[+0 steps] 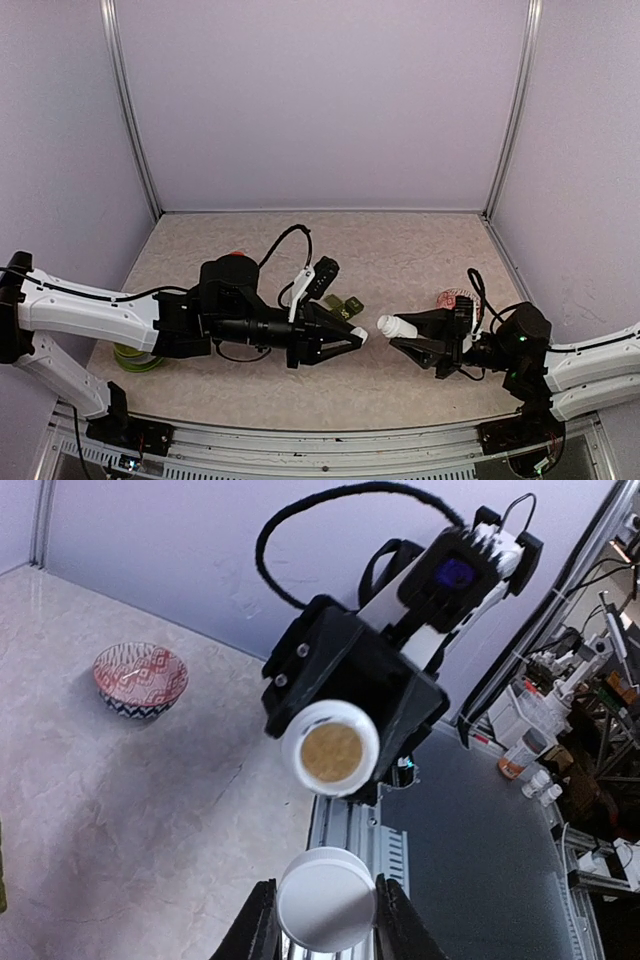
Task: Sort the pills into containers
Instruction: Close the lid of the pill bottle.
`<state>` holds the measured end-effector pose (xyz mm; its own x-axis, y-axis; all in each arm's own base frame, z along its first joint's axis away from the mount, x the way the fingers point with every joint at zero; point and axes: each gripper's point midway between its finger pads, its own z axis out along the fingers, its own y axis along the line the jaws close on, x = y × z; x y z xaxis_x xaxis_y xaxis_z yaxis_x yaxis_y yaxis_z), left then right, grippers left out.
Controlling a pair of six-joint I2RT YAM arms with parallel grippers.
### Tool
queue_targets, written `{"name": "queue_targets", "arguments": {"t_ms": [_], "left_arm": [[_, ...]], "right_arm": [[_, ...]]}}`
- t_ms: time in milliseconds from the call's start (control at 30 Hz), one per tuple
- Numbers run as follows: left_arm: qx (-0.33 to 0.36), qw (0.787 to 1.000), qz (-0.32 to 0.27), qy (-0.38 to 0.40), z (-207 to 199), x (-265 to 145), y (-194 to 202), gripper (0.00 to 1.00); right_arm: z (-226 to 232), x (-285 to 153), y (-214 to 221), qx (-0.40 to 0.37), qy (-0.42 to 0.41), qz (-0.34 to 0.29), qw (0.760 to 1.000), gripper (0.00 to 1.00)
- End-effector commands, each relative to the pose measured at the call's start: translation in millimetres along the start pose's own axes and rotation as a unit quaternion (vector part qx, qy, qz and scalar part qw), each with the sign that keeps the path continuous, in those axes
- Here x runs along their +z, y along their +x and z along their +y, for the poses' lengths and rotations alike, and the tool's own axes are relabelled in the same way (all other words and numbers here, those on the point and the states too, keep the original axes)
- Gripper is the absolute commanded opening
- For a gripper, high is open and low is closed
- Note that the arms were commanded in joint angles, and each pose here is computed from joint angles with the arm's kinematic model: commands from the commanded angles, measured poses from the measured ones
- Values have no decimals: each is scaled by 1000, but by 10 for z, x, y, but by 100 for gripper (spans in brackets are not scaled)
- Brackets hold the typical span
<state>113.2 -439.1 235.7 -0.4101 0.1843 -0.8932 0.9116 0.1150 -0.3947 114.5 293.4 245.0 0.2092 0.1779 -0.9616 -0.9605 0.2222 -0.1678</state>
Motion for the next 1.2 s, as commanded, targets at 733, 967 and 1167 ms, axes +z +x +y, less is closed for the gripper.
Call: {"name": "queue_targets", "arguments": {"t_ms": [733,967,1167], "left_arm": [[-26,993,-93,66,-275,-66,-399,16],[-34,994,-81,68,-247,5,-325,16],[-34,993,-84,74,-259,17,-333,16]], "right_arm": [[117,152,-260,-5,-28,-44,999,0],[130,182,-261,-5,-32,-44,999,0],[137,209,-248,-4,-34,-42,999,0]]}}
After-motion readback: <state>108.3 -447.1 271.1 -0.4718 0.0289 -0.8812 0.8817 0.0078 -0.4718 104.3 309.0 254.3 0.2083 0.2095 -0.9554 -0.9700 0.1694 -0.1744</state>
